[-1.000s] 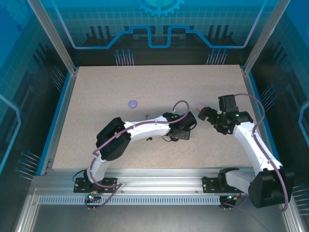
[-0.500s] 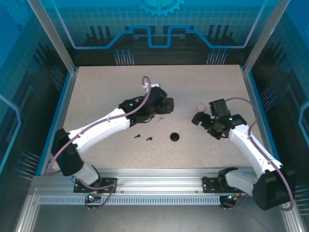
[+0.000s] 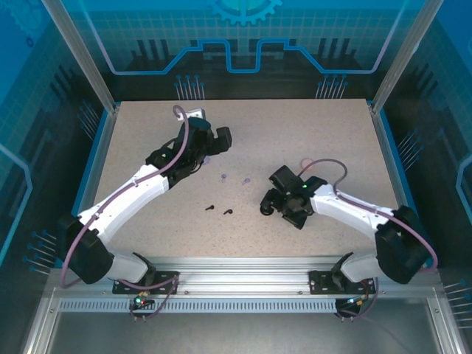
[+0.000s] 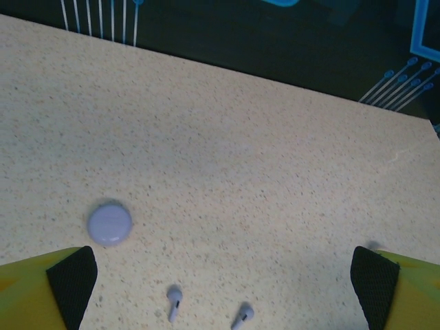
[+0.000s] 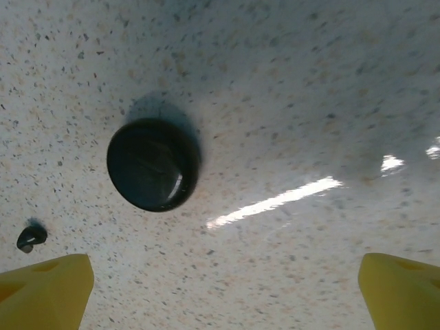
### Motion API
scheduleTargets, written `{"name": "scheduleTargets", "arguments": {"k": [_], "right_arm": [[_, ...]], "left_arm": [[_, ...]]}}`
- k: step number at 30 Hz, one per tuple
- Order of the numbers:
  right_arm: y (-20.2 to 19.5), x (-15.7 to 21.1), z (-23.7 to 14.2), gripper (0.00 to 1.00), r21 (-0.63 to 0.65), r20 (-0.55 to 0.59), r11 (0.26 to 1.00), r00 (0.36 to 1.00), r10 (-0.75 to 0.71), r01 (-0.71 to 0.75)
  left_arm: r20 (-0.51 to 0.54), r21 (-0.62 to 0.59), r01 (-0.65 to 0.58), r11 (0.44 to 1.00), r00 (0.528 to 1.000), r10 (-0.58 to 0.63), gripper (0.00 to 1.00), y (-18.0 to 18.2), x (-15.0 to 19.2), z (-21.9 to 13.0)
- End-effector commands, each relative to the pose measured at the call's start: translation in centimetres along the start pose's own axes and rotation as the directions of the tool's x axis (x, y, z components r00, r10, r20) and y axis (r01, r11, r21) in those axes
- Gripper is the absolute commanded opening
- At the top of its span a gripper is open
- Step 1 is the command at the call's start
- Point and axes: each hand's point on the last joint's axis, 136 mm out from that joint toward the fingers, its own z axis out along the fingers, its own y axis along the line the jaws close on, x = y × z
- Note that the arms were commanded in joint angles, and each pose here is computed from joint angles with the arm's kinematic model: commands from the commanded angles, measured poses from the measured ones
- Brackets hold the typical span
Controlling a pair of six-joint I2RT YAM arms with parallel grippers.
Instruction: Insert the wireless bluetooth earbuds into the charging case
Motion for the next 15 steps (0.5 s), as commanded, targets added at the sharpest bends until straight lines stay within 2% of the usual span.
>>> {"name": "scheduleTargets", "arguments": {"k": [1,3,9,15], "right_arm": [[2.7,0.1,0.5,1.0,-0.031,0.004,0.997,0.997,0.078,-0.078],[3.5,0.4,1.2,1.0,-0.023,-0.009,0.996,0.997,0.081,-0.081],[4.7,0.5,2.6,1.0,0.007,-0.036,0.993,0.992,0.12,-0.12],[6.1,0.1,3.3,1.0,0.028,-0.044,0.994,0.993,0.107,-0.106]], "left_arm": [[0.024,0.004,0.034,0.999,0.999,-0.034,0.99,0.9,-1.6,0.6],[0.007,0.011,0.064,0.998,0.998,-0.064,0.99,1.5,-1.8,1.1],[-0.025,-0.041,0.015,0.999,1.0,-0.016,0.99,2.7,-1.3,1.6],[-0.036,-0.04,-0.003,0.999,0.999,0.002,0.99,3.1,-0.4,1.5]]}}
